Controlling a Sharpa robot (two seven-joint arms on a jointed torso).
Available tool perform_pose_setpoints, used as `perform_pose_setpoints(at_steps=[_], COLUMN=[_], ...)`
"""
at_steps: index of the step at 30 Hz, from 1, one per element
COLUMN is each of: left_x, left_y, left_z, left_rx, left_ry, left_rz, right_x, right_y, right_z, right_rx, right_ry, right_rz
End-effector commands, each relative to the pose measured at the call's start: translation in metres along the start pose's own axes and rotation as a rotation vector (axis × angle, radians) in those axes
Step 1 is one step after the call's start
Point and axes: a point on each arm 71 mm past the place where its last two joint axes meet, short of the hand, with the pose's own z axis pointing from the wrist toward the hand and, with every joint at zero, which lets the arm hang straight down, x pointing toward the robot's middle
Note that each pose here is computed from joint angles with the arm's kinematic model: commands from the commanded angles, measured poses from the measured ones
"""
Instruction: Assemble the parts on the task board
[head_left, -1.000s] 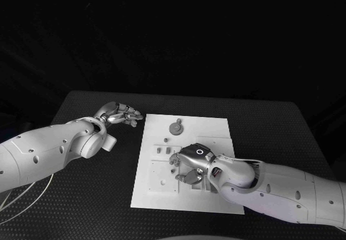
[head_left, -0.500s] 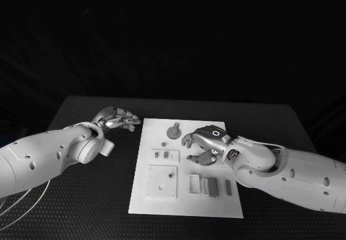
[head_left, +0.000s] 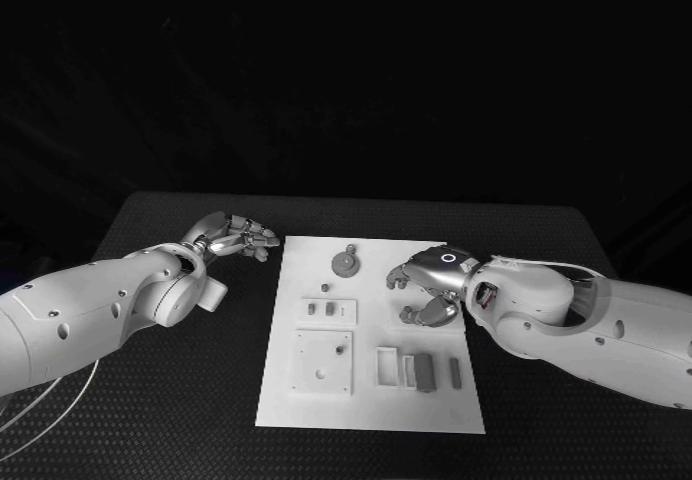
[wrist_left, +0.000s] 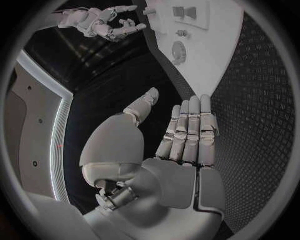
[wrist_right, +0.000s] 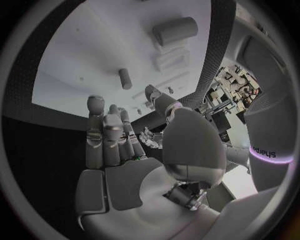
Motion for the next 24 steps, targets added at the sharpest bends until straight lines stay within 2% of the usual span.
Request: perform_pose_setpoints(at_steps=[1,5,7,15,24], left_x=[0.0018,0.0026,0.0026,0.0021,0.0023], left_y=[-0.0023,-0.0027,-0.0027,-0.0024,-0.0024], left_z=[0.0007,0.0009,0.0007,0.0009,0.0009], left_rx=[0.014,0.016,0.016,0.016,0.015], left_ry=[0.007,0.010,0.010,0.009,0.010], left_rz=[-0.008,-0.009,-0.009,-0.008,-0.009], right_x=[0.008,0.011,0.011,0.023,0.026], right_y=[-0.003,-0.007,-0.007,-0.003,0.001], right_z=[0.000,0.001,0.003,0.008,0.011], right_rx=[0.015,0.026,0.025,0.005,-0.004], right_ry=[0.094,0.098,0.064,0.059,0.044], right_rz=[-0.030,-0.033,-0.038,-0.048,-0.045])
